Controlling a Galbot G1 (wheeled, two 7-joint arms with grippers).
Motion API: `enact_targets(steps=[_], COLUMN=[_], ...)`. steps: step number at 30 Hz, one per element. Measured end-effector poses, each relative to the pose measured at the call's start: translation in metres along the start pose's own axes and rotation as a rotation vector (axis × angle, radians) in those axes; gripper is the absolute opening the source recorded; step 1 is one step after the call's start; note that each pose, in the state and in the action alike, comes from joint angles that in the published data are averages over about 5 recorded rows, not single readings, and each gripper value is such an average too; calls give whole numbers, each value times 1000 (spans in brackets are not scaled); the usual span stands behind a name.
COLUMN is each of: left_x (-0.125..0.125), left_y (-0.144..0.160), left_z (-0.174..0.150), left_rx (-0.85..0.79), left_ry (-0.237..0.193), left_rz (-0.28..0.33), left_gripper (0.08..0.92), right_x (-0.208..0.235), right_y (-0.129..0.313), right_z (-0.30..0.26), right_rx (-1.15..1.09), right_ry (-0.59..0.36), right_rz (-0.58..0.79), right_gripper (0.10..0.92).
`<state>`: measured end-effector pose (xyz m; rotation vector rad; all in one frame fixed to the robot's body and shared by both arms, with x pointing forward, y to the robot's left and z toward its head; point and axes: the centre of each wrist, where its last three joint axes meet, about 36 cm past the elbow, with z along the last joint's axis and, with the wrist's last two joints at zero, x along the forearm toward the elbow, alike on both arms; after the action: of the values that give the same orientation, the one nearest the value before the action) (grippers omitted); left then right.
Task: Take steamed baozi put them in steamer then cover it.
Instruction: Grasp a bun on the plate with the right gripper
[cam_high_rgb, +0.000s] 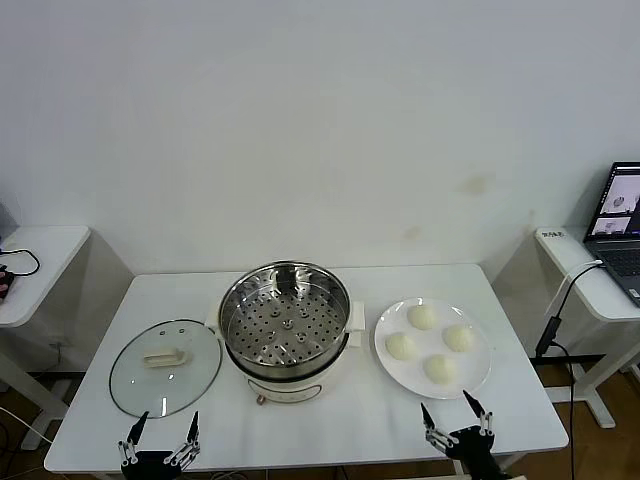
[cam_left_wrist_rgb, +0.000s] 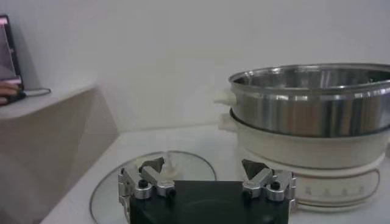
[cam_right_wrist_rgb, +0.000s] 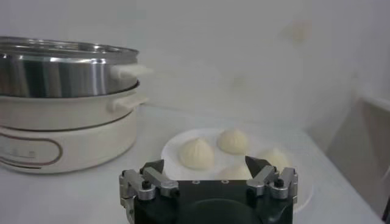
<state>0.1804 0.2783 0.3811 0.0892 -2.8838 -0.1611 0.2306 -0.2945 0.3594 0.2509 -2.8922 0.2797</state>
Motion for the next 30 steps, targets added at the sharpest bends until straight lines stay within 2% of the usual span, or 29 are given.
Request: enact_targets(steps=[8, 16, 23, 30], left_x=[-8, -21, -28, -30], left_y=[6, 13, 17, 18], left_z=[-11, -26, -34, -40], left_rx=[-46, -114, -152, -171], left_ry=[11, -3, -21, -35], left_rz=[-4, -29, -48, -66], left_gripper=[823, 823, 823, 823], right_x=[-19, -64, -124, -190], right_y=[-34, -90, -135, -163], right_z=[-18, -54, -96, -149], right_rx=[205, 537, 801, 989], right_ry=[-8, 22, 79, 170], right_rz=[20, -18, -139, -346], right_gripper=[823, 823, 823, 823])
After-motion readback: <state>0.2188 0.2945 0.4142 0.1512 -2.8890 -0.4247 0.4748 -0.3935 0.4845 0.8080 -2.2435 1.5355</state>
